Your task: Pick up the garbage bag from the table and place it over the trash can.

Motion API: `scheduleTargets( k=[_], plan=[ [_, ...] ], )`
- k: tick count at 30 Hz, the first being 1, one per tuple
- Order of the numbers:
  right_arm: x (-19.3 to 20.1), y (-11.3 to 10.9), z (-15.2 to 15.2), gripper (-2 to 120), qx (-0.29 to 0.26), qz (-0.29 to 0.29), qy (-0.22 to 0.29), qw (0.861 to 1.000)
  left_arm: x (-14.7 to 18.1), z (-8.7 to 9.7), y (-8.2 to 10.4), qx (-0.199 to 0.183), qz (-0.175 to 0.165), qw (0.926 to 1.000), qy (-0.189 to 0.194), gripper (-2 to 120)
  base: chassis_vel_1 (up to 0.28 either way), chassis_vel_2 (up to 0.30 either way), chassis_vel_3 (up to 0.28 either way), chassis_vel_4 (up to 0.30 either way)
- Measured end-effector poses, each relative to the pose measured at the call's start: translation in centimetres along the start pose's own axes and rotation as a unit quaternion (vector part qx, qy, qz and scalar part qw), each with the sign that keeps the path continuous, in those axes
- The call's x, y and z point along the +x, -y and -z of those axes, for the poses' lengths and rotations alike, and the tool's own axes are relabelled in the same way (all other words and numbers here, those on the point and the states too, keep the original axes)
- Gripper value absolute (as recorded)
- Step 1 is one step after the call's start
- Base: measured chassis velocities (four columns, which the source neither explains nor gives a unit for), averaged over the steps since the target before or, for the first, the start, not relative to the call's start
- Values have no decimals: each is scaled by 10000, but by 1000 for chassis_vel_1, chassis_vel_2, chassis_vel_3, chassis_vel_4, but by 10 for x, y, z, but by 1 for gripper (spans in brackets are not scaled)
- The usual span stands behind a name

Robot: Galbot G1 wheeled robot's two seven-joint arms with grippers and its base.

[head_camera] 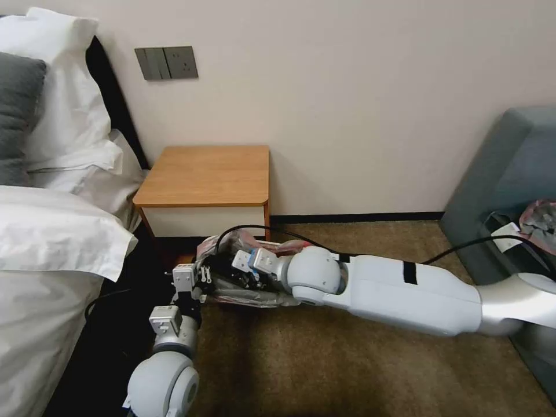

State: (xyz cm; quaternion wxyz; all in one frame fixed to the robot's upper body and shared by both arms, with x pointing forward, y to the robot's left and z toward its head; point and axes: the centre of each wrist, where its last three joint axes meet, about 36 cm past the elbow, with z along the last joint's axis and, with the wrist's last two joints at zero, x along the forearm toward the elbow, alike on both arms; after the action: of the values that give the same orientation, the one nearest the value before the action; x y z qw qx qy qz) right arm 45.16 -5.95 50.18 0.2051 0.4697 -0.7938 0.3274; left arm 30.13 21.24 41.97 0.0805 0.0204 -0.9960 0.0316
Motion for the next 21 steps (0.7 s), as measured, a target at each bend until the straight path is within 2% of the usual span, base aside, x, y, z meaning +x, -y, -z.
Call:
scheduleTargets(
  k=[4, 16, 21],
  plan=[
    [25, 7, -7, 0, -199, -185, 159, 9995, -2, -1, 1, 75, 63, 9999, -97, 9, 0, 0, 0, 0],
    [58, 19, -43, 0, -711, -570, 286, 9954, 2, -6, 1, 37, 45, 9995, -298, 9, 0, 0, 0, 0],
    [72, 24, -60, 0, -959, -788, 349, 9917, 7, -8, 3, 163, -57, 9988, -466, 9, 0, 0, 0, 0]
  ],
)
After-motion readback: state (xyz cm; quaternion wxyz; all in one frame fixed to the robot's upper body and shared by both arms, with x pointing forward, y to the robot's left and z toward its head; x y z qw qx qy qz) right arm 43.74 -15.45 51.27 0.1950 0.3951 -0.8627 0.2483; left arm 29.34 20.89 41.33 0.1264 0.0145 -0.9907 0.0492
